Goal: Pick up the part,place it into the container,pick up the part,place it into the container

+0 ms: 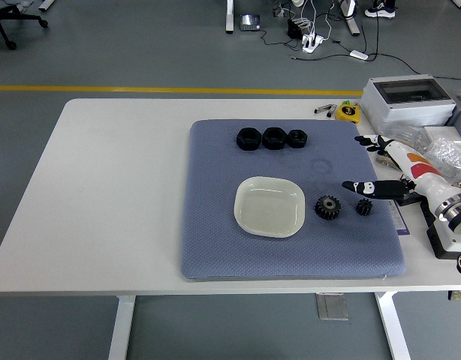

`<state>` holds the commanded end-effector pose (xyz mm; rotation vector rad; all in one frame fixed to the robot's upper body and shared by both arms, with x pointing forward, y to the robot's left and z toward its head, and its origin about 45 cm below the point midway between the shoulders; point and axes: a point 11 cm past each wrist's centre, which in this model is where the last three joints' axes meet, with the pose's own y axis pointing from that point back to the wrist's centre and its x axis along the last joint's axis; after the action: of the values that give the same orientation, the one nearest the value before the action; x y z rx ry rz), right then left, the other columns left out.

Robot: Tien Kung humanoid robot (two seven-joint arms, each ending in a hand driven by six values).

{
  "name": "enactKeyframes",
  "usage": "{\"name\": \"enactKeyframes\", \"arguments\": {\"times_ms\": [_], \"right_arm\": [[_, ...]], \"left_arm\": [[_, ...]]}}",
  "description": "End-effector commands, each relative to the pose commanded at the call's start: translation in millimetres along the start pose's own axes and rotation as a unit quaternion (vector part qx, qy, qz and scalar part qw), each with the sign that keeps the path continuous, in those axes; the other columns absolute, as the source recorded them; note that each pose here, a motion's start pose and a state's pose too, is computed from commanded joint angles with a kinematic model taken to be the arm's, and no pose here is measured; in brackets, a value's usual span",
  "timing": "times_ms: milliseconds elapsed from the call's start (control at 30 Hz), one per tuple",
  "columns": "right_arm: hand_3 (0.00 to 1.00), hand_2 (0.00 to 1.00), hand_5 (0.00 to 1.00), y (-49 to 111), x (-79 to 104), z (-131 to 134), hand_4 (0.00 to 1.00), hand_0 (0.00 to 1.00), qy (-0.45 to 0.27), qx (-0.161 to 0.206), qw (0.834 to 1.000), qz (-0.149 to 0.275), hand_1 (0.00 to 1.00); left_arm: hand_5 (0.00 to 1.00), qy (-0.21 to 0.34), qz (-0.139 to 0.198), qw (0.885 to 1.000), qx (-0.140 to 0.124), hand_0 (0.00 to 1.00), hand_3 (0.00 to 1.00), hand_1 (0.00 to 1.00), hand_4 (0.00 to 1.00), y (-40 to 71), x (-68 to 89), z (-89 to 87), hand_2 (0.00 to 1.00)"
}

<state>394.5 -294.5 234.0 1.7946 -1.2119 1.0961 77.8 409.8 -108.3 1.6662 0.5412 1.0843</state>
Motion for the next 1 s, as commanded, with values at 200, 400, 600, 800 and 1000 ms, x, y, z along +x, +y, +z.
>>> {"name": "enactKeyframes", "arguments": {"times_ms": [200,400,600,800,1000], "right_arm": [[0.795,0.765,0.249,-5.2,-9.8,1,0.998,0.691,0.101,0.008,0.994,-0.039,0.711],[0.778,0.730,0.241,-11.1,-22.6,12,0.998,0.654,0.118,-0.003,0.990,-0.076,0.678],[0.700,0.693,0.245,-16.1,-27.7,18,0.992,0.590,0.114,-0.010,0.990,-0.088,0.639],[0.645,0.668,0.258,-22.8,-31.1,30,0.964,0.549,0.076,-0.029,0.993,-0.082,0.616],[0.625,0.645,0.267,-26.4,-35.3,41,0.946,0.539,0.072,-0.045,0.993,-0.088,0.608]], "left_arm": [[0.659,-0.003,-0.002,1.000,0.002,0.692,0.643,0.697,0.664,0.0,-1.6,-2.1,0.734],[0.657,0.005,-0.002,1.000,0.006,0.690,0.644,0.697,0.663,0.0,-3.5,-3.5,0.734],[0.657,0.008,-0.002,1.000,0.005,0.691,0.643,0.697,0.663,0.0,-2.4,-2.0,0.734],[0.660,0.009,-0.001,1.000,0.003,0.690,0.643,0.697,0.664,0.0,-1.3,0.1,0.734],[0.658,0.009,-0.001,1.000,0.002,0.691,0.643,0.697,0.662,0.1,-0.9,1.3,0.735]]}}
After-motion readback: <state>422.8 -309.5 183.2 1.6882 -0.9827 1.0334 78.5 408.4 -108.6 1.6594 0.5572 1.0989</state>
